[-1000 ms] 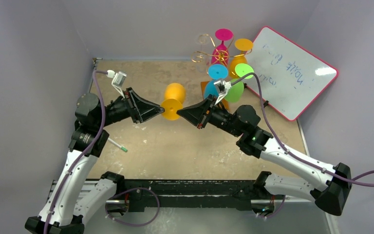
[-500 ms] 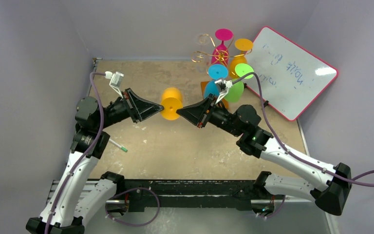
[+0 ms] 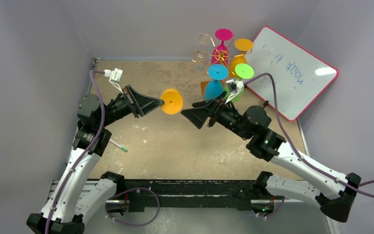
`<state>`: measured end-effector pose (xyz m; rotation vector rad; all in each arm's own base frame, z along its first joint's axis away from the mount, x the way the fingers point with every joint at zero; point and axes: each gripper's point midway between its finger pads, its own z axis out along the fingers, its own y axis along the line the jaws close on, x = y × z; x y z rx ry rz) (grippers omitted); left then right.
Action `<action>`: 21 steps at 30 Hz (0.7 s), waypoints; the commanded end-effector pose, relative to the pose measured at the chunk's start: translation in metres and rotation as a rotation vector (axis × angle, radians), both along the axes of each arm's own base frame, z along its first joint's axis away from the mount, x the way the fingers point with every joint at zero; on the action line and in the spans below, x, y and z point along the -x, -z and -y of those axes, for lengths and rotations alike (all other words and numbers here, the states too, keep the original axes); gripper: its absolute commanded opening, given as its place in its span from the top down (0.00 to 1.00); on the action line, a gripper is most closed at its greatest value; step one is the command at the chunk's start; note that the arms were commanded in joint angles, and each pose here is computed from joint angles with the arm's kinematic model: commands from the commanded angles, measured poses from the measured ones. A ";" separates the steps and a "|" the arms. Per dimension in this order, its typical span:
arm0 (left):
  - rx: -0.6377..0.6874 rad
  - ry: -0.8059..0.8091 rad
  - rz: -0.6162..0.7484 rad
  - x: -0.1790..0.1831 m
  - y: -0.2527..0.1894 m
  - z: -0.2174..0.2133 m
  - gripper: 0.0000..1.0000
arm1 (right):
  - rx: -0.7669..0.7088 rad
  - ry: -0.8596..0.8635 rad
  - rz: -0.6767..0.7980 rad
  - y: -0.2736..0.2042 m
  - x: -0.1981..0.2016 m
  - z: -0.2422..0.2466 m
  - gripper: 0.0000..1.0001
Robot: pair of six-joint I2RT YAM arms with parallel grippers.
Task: Place the wine glass upside down on the wine glass rack
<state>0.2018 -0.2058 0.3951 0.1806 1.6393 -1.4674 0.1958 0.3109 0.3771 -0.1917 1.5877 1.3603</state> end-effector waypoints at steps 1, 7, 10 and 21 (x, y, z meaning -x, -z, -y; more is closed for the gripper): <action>0.058 -0.070 0.019 -0.020 -0.019 -0.002 1.00 | -0.087 0.091 0.108 -0.063 0.006 0.033 0.00; 0.146 -0.137 -0.020 -0.053 -0.026 -0.002 1.00 | -0.090 0.179 0.166 -0.089 0.012 0.065 0.00; 0.171 -0.170 -0.055 -0.073 -0.027 -0.001 1.00 | -0.100 0.220 0.200 -0.102 0.016 0.083 0.00; 0.240 -0.211 -0.109 -0.127 -0.042 0.014 1.00 | -0.119 0.290 0.221 -0.111 0.021 0.109 0.00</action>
